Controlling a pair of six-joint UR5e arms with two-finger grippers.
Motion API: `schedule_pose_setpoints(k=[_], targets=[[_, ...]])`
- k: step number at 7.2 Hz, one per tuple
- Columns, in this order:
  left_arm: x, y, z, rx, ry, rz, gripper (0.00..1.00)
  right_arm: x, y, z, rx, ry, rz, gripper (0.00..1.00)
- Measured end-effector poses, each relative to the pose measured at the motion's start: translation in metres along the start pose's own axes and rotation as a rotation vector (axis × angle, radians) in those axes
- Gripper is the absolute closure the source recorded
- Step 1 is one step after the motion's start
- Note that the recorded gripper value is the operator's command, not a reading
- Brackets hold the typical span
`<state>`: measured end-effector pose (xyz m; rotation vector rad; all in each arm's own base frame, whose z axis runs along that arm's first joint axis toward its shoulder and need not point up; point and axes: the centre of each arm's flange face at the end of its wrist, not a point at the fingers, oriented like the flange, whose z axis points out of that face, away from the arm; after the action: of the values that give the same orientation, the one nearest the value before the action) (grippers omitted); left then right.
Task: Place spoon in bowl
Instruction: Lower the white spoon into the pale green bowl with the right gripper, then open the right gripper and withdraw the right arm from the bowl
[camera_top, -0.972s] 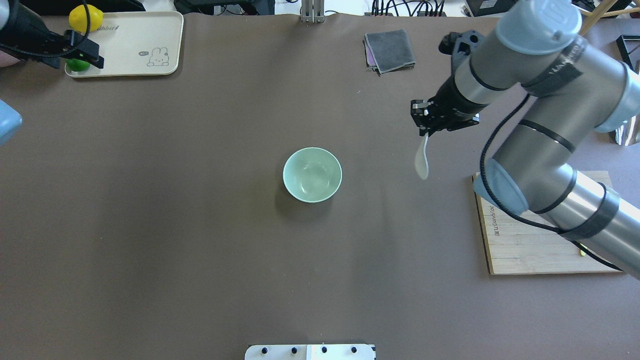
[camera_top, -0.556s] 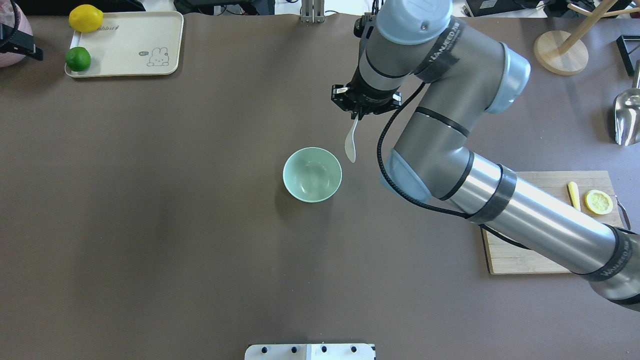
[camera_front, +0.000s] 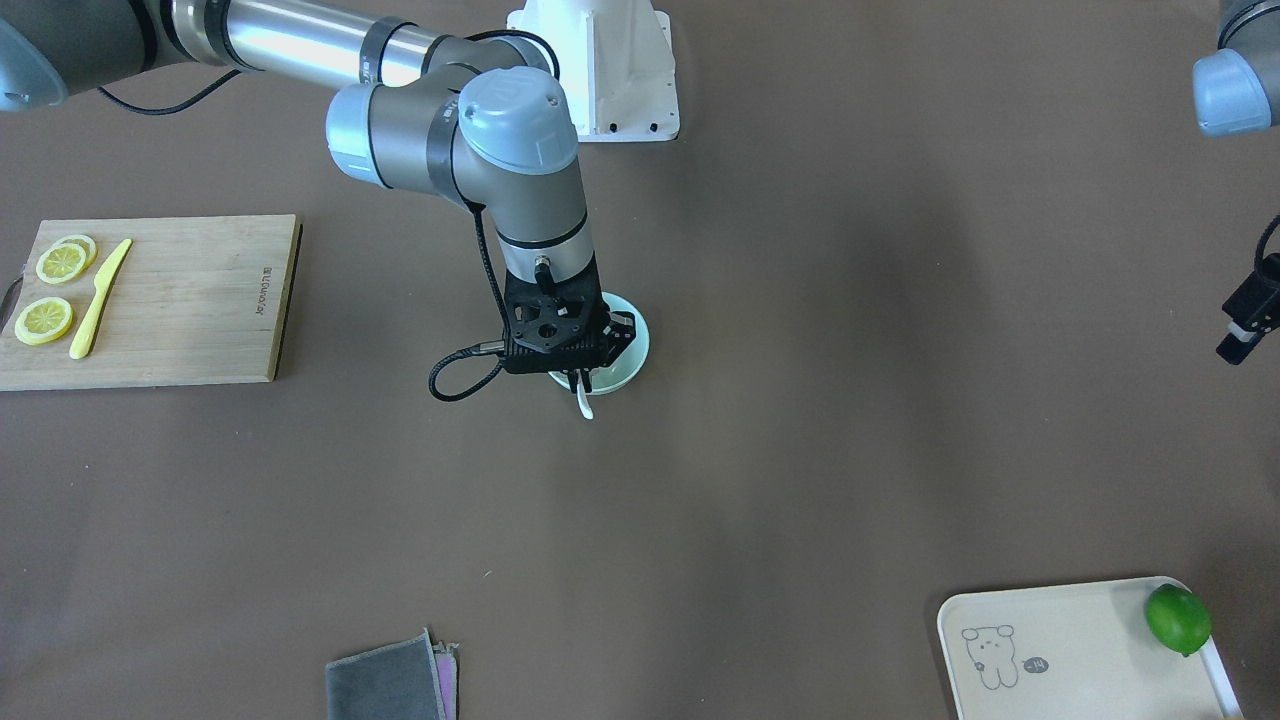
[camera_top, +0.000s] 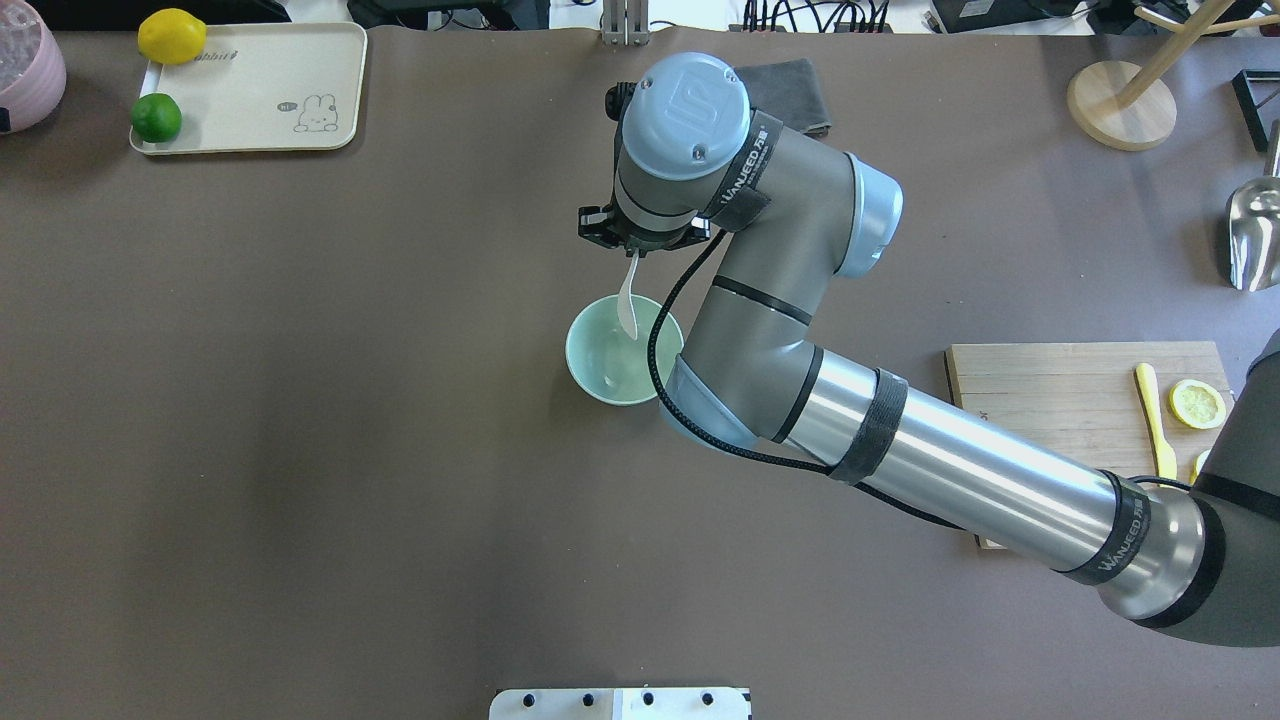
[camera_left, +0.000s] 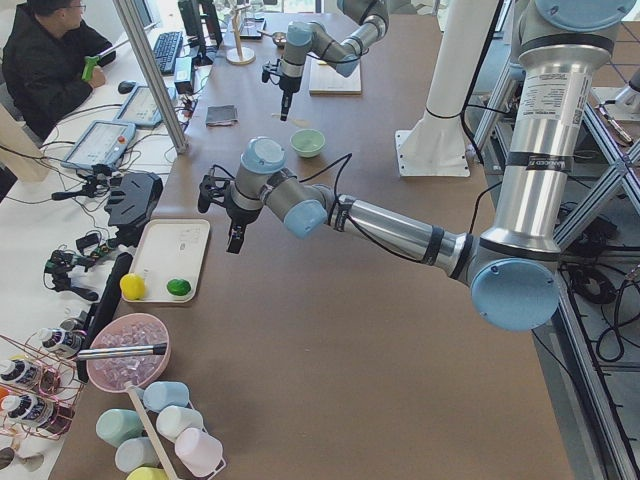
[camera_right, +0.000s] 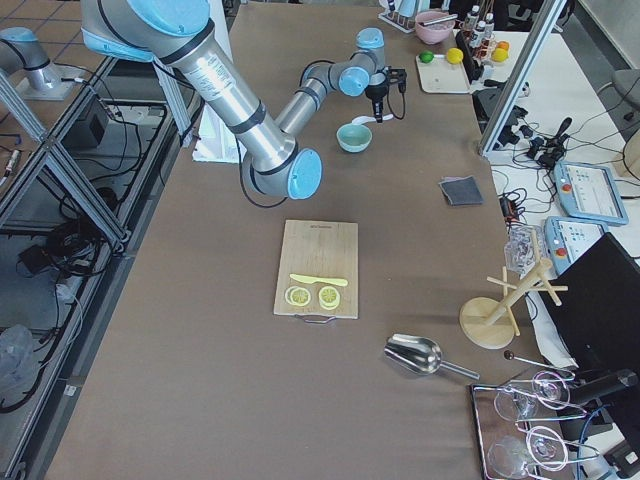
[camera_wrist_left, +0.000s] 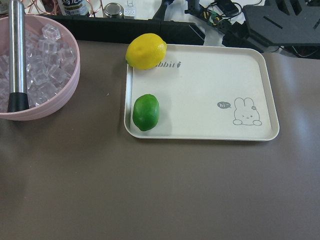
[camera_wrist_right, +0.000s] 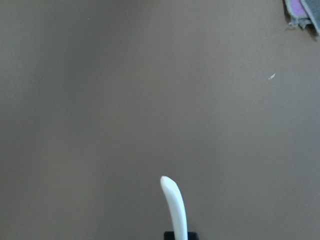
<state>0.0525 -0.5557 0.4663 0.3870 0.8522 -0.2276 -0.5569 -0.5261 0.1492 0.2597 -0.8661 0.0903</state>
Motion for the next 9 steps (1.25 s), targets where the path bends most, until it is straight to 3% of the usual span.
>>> schedule_pose_setpoints(k=[3,4,5,7,9], targets=[[-0.010,-0.003,0.007,-0.007,-0.012,-0.013,0.02,-0.016,0.038,0.024,0.003,0.015,-0.034,1.00],[-0.010,-0.005,0.009,-0.009,-0.013,-0.015,0.02,-0.017,0.046,0.029,-0.001,0.020,-0.039,0.32],[-0.010,-0.005,0.009,-0.011,-0.012,-0.016,0.02,-0.017,0.050,0.032,-0.004,0.024,-0.042,0.00],[-0.010,-0.004,0.009,-0.012,-0.010,-0.016,0.02,-0.015,0.041,0.023,0.007,0.012,-0.037,0.00],[-0.010,-0.004,0.009,-0.012,-0.008,-0.015,0.02,0.003,0.006,-0.013,-0.003,-0.037,-0.018,0.00]])
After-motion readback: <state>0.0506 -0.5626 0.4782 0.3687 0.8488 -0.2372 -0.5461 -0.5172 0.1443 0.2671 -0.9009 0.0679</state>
